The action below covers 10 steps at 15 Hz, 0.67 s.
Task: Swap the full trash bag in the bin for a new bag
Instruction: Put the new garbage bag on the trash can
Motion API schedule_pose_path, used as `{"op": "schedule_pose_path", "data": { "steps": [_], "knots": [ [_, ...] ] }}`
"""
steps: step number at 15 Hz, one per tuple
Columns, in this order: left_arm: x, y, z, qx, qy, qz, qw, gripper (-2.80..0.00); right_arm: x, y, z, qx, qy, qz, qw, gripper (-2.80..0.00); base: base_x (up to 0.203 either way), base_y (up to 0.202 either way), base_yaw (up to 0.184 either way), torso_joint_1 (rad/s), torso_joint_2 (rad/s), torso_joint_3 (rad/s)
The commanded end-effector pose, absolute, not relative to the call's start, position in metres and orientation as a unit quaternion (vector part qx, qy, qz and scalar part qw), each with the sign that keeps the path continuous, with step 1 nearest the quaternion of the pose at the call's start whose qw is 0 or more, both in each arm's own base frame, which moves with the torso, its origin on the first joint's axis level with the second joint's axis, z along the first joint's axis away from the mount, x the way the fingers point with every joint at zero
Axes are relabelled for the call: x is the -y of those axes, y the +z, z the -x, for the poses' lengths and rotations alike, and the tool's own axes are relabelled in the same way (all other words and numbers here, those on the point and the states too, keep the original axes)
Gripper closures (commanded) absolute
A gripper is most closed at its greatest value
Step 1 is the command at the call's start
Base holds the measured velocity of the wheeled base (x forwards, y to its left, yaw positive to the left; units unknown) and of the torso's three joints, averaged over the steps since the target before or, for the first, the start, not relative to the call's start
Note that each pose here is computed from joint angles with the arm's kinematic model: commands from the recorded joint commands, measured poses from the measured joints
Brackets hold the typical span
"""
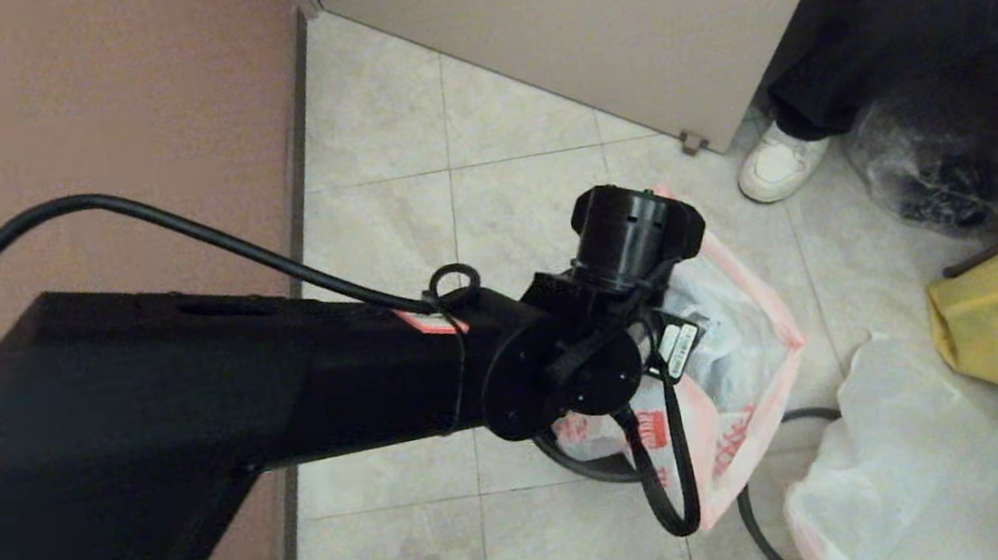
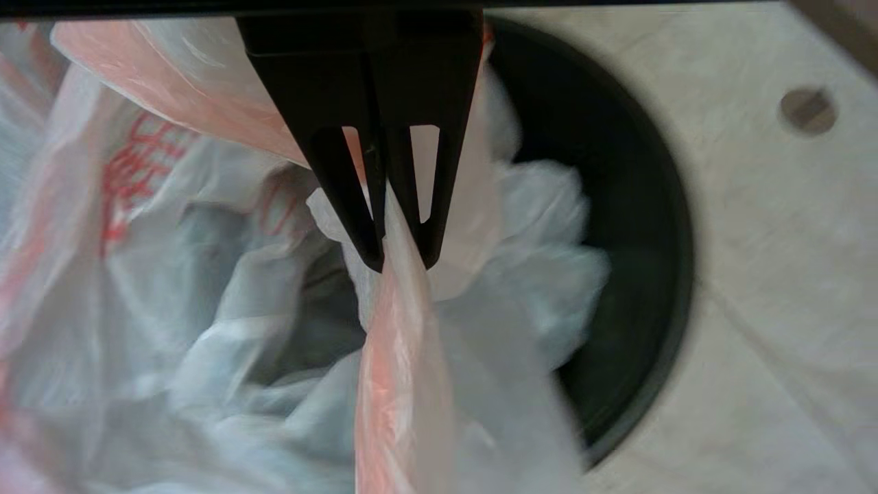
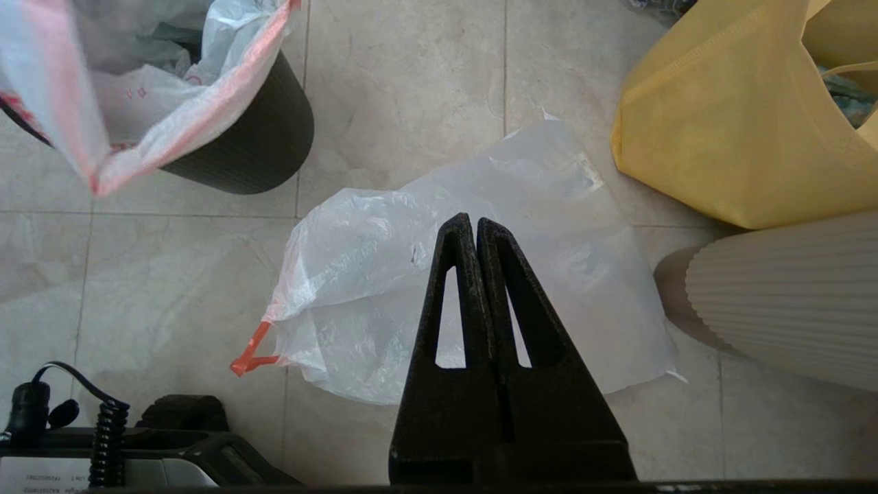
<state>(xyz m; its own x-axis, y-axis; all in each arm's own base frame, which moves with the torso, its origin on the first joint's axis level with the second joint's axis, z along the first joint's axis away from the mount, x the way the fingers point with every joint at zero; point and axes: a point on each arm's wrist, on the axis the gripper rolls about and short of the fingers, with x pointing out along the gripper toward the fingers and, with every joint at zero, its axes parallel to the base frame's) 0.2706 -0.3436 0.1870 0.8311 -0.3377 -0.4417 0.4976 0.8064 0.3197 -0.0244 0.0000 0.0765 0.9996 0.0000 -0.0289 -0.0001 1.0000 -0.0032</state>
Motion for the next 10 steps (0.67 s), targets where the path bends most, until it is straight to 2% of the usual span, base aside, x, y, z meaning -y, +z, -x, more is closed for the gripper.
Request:
{"op": "schedule_pose_path", "data": {
  "steps": [1, 6, 10],
  "knots": [
    [0.313, 0.208, -0.262, -0.181, -0.21, -0.206, 0.938, 0.0, 0.0, 0.076, 0.024, -0.015, 0.0, 0.008, 1.0, 0.0, 0.0, 0.0, 0.0, 0.0, 0.0, 0.0],
    [0.261, 0.181, -0.253, -0.243, -0.155, -0.193, 0.938, 0.0, 0.0, 0.077, 0.024, -0.014, 0.001, 0.011, 1.0, 0.0, 0.0, 0.0, 0.0, 0.0, 0.0, 0.0],
    [0.231, 0.154, -0.266, -0.223, -0.117, -0.149, 0.956, 0.0, 0.0, 0.076, 0.025, -0.014, 0.006, 0.052, 0.999, 0.0, 0.0, 0.0, 0.0, 0.0, 0.0, 0.0]
  ]
}}
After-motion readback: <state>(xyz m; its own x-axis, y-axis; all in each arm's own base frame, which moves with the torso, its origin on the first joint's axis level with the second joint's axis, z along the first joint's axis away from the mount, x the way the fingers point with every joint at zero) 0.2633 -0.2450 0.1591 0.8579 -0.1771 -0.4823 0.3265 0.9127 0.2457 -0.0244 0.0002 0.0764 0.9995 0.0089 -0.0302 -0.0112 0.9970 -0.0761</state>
